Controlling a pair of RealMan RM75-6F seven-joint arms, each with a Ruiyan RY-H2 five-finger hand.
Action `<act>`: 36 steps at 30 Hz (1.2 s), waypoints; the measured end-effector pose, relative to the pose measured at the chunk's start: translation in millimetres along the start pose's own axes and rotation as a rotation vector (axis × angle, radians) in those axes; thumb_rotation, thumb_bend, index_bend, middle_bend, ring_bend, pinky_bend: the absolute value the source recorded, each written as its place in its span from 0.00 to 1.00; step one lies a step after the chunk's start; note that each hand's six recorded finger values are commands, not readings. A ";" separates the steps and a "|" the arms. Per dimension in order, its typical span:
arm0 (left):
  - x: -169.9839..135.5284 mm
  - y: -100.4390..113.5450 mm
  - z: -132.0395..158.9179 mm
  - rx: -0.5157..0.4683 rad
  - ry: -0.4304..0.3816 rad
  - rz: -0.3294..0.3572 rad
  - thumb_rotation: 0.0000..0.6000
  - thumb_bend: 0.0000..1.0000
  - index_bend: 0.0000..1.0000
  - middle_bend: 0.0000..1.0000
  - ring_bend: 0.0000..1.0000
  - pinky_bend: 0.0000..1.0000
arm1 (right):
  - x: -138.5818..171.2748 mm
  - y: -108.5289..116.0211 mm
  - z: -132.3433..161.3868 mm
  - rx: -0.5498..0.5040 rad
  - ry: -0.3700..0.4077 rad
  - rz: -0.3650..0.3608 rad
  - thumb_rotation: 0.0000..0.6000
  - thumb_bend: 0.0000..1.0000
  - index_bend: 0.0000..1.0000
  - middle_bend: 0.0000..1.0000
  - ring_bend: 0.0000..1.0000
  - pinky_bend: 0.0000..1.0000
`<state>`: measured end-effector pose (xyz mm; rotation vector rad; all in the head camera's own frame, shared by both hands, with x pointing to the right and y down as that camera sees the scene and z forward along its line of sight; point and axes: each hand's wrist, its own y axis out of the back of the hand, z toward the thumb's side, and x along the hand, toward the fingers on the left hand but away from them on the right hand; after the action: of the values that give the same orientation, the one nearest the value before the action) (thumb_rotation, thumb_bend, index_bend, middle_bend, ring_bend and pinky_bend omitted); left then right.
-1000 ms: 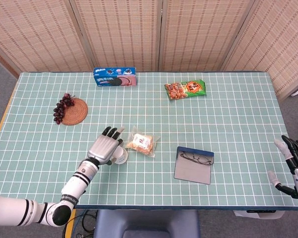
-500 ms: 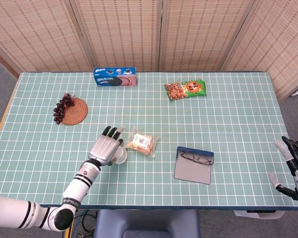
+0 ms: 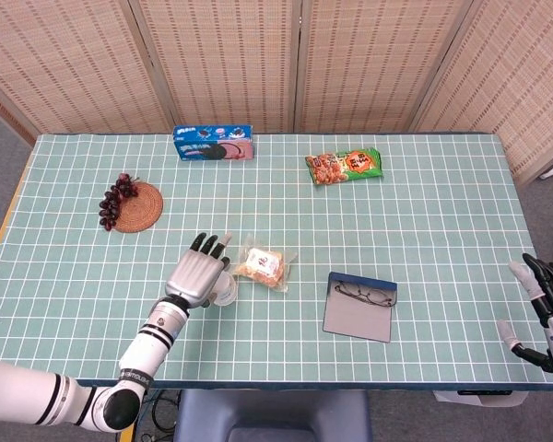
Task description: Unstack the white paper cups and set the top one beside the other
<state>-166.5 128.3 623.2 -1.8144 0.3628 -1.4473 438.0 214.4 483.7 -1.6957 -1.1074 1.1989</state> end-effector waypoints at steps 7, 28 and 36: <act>-5.3 8.8 1.1 0.020 0.020 0.008 1.00 0.30 0.43 0.00 0.00 0.00 | -1.1 -2.1 0.2 0.003 0.001 0.009 1.00 0.34 0.05 0.00 0.00 0.00; -34.8 49.4 11.6 0.067 0.078 0.044 1.00 0.30 0.44 0.00 0.00 0.00 | -2.2 -2.2 -0.4 0.005 -0.003 0.006 1.00 0.34 0.05 0.00 0.00 0.00; -43.9 56.8 0.9 0.057 0.112 0.060 1.00 0.30 0.44 0.00 0.00 0.00 | -2.3 -4.0 0.5 0.012 -0.001 0.011 1.00 0.34 0.05 0.00 0.00 0.00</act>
<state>-166.0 119.2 552.0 -1.6683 0.4244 -1.5063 436.3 213.6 488.0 -1.6941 -1.0904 1.2108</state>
